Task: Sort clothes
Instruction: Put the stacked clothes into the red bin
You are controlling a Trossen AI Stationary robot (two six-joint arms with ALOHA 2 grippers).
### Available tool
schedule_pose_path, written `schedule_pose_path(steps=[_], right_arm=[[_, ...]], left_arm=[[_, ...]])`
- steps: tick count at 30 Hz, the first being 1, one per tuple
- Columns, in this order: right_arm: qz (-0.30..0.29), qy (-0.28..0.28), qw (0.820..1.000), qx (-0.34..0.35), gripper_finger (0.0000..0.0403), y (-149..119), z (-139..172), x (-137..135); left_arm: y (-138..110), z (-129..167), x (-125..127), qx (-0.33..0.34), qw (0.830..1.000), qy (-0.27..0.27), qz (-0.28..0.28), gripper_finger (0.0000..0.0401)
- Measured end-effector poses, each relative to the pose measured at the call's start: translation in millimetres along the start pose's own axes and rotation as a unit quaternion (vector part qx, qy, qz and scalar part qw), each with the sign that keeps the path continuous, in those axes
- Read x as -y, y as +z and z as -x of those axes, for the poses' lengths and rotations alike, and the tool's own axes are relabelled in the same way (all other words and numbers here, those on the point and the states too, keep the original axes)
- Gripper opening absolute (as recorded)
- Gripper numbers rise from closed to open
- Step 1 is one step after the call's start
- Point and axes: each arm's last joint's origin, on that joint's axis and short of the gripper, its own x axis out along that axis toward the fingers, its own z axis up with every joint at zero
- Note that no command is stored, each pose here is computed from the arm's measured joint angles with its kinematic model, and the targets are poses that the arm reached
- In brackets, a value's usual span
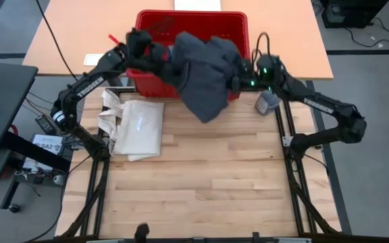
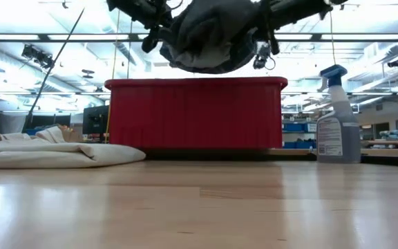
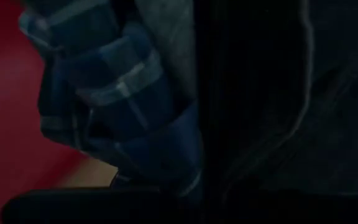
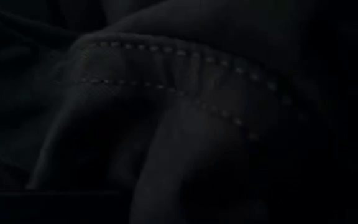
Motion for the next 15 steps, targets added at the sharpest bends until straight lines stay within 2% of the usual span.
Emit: schedule_pose_path(steps=[6, 15], right_arm=[[0.031, 0.005, 1.0, 0.004, 0.0138, 52.1, -32.6, 29.1], [0.048, -0.013, 0.999, 0.017, 0.014, 120.0, -83.5, 85.5]], left_arm=[[36.6, 5.3, -26.1, 0.054, 0.998, 0.037, -0.021, 0.0064], [73.0, -8.1, -105.2, 0.083, 0.992, 0.1, 0.005, 0.0064]])
